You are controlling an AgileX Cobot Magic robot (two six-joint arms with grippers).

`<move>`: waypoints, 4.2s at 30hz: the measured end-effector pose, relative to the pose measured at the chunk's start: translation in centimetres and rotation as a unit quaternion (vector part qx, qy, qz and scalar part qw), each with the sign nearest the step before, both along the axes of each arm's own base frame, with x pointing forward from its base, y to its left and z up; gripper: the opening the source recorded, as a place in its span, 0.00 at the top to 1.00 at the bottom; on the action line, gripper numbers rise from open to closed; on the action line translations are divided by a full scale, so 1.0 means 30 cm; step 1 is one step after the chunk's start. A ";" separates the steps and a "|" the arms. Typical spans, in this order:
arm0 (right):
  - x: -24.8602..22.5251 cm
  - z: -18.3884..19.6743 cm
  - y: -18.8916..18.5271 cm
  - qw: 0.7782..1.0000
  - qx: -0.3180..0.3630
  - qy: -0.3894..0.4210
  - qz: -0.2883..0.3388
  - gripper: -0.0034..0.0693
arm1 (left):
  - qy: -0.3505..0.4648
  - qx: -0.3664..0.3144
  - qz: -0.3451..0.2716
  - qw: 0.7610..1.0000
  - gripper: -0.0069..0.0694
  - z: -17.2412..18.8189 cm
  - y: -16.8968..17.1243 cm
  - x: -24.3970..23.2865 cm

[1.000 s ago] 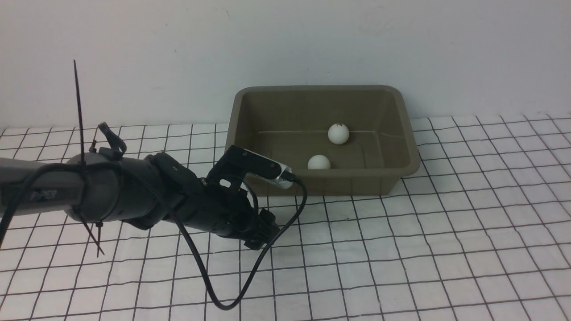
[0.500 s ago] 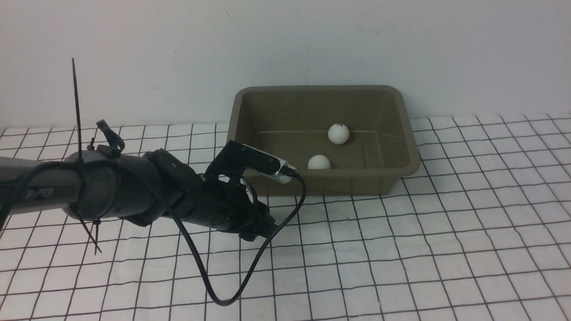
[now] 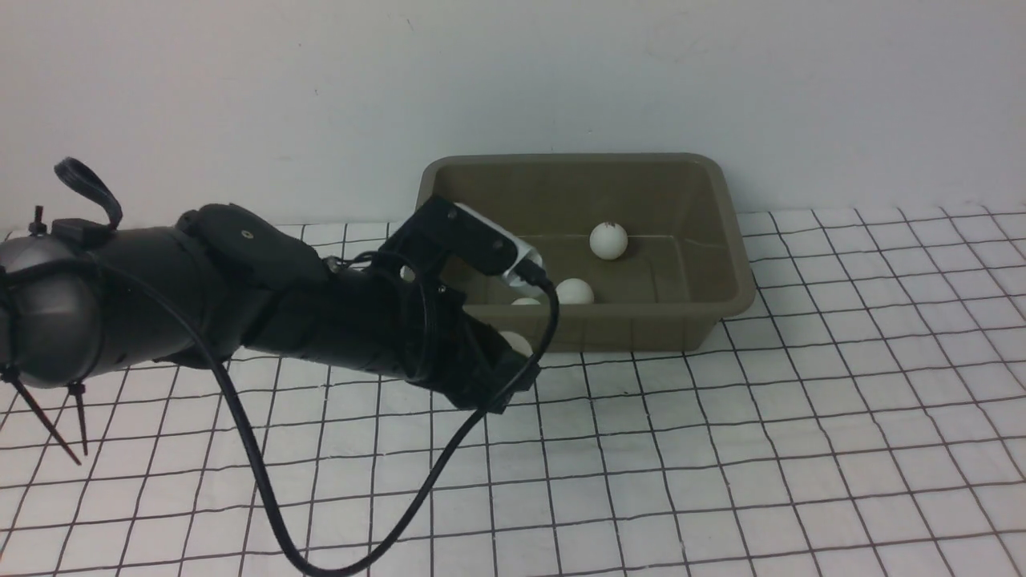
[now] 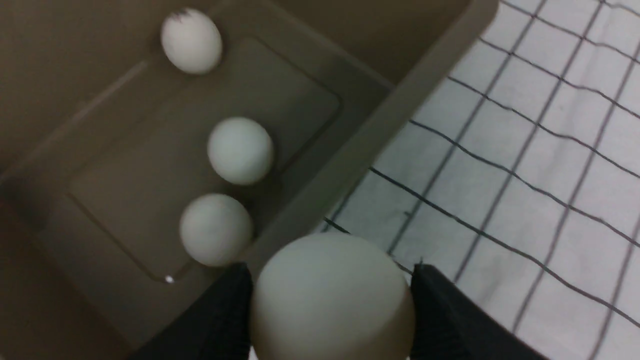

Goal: Put the table tennis balls into the box on the white checkered tablecloth.

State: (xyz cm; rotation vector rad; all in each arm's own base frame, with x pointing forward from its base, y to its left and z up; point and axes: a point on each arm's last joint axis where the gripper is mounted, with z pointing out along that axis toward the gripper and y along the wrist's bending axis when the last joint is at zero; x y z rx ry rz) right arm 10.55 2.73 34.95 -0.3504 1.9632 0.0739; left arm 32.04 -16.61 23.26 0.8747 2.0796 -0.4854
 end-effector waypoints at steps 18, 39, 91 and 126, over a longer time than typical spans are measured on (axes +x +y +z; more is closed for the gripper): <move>-0.001 -0.002 0.000 1.000 0.000 0.004 0.000 0.24 | -0.081 0.017 0.050 0.995 0.45 -0.037 -0.030 0.203; 0.003 0.006 0.001 1.000 0.001 -0.011 0.001 0.26 | -0.154 -0.054 0.104 0.981 0.30 0.241 0.020 0.146; 0.011 0.027 -0.001 0.999 -0.009 -0.051 0.002 0.26 | 0.068 0.137 0.130 0.980 0.53 0.183 0.253 -0.332; 0.038 -0.192 0.025 0.998 -0.040 -0.036 0.041 0.30 | -0.034 0.111 0.221 0.968 0.54 0.229 0.283 -0.271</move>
